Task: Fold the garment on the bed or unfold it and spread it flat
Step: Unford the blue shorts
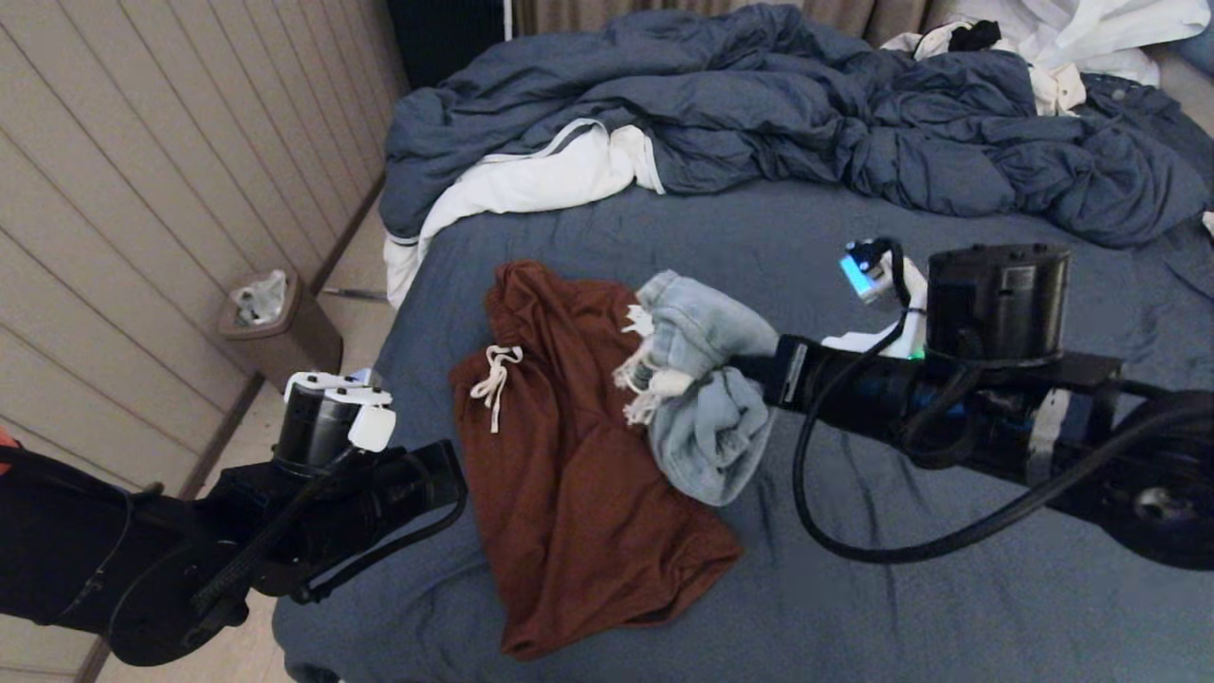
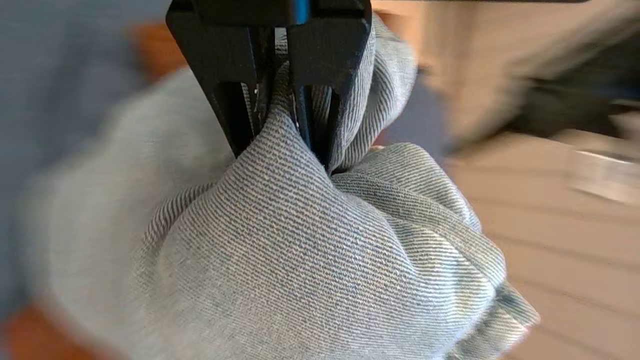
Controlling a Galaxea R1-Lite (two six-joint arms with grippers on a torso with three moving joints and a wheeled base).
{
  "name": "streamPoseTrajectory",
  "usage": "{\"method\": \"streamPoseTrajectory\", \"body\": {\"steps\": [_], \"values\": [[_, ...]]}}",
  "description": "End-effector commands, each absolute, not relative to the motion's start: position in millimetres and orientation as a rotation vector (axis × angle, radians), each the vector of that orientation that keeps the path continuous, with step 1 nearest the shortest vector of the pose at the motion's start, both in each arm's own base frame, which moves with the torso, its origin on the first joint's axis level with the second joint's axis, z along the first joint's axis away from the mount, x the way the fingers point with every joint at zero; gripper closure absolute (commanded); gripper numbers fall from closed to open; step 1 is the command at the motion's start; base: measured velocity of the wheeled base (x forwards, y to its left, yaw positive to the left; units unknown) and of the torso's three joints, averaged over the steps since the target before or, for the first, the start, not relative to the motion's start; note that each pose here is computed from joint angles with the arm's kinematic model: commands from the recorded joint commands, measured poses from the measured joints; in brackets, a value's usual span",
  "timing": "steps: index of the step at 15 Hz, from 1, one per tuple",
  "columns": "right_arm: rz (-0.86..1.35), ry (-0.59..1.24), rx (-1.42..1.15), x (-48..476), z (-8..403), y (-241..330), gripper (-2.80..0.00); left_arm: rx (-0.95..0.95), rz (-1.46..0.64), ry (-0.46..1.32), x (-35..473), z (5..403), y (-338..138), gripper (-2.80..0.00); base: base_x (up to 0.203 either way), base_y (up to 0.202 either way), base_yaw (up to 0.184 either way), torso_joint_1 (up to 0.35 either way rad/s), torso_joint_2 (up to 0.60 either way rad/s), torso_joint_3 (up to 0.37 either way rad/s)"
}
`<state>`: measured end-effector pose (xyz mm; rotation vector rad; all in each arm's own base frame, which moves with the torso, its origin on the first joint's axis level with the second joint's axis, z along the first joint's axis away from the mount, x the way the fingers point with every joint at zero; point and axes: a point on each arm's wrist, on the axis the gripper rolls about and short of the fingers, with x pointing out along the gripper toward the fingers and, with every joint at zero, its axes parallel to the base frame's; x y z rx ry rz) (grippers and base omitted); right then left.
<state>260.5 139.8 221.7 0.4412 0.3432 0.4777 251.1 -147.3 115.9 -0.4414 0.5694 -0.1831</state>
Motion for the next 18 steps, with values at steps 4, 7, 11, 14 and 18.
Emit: {"method": "streamPoseTrajectory", "body": {"steps": [4,7,11,14,18], "values": [[0.488,0.388,0.587,257,229,127,0.0,-0.445,-0.183,0.567,251,116,-148,0.0,0.0,0.0,0.0,0.0,0.0,0.0],[0.37,0.557,0.56,280,170,105,0.0,-0.446,-0.183,0.569,251,115,-148,0.0,0.0,0.0,0.0,0.0,0.0,0.0],[0.365,0.539,0.519,280,155,93,-2.8,-0.443,-0.183,0.574,251,114,-149,0.0,0.0,0.0,0.0,0.0,0.0,0.0],[0.357,0.512,0.52,270,161,84,-2.8,-0.445,-0.184,0.571,251,115,-149,0.0,0.0,0.0,0.0,0.0,0.0,0.0],[0.362,0.459,0.512,237,174,70,-2.8,-0.445,-0.19,0.568,250,116,-149,0.0,0.0,0.0,0.0,0.0,0.0,0.0]]}}
